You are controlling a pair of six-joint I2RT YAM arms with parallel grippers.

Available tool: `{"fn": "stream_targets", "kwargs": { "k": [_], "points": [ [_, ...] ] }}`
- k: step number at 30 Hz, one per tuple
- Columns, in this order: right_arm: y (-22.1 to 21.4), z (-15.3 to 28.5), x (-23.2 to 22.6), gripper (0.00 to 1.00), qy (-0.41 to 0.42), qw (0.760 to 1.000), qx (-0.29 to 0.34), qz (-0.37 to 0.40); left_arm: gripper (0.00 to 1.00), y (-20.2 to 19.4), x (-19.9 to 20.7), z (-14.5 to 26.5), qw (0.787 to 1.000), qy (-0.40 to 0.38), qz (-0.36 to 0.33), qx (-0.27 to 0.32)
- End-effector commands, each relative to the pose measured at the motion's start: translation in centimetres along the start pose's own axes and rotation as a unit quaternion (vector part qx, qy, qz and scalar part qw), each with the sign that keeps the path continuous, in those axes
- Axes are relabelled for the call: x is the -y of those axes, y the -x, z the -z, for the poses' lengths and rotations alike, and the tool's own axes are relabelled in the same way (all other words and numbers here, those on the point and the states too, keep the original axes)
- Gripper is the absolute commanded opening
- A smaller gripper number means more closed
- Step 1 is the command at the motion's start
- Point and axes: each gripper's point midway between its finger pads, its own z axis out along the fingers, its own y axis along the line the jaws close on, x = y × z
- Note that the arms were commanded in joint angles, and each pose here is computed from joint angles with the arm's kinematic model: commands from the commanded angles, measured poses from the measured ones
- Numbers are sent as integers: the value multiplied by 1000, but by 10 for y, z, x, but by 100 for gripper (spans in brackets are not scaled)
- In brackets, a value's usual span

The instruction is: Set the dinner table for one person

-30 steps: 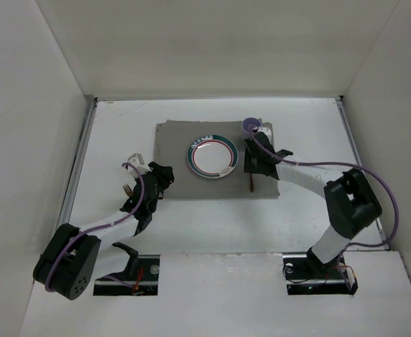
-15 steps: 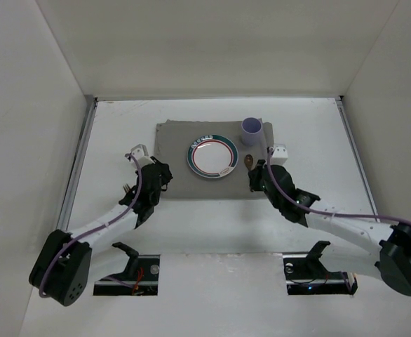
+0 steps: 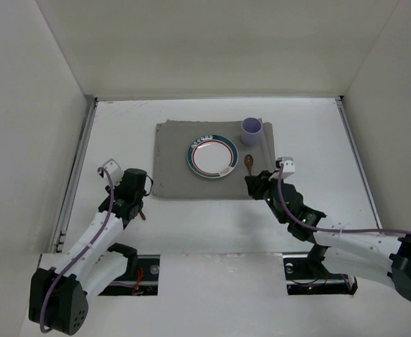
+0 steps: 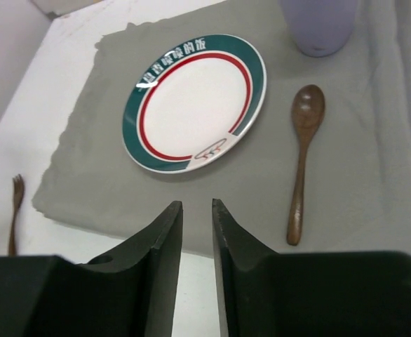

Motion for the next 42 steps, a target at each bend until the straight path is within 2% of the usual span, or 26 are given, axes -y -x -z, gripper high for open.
{"fn": "stream_targets", "kwargs": {
  "k": [1,8,17,28,32,35,38,42],
  "points": [
    [24,4,-19,32,34,998,43,-39,36,-13,-30,7,997,54,-4,-49],
    [14,0,-24,37,44,998,21,-35,32,-34,-28,-1,991,69,-33,-107],
    [19,5,-25,39,54,997,25,-48,26,-44,-29,-19,988,77,-67,-118],
    [12,-1,-25,40,48,998,16,-36,23,-62,-38,-34,986,79,-67,-134],
    [11,-1,-26,40,51,998,12,-37,18,-69,-43,-39,984,82,-61,-148],
    [11,-1,-24,41,47,998,15,-36,9,-71,-43,-40,984,78,-56,-148],
    [7,-2,-23,41,45,998,8,-35,4,-57,-34,-32,987,62,-63,-135],
    [7,-4,-23,41,42,999,10,-33,3,-18,-7,-6,994,13,-66,-92]
  ]
}}
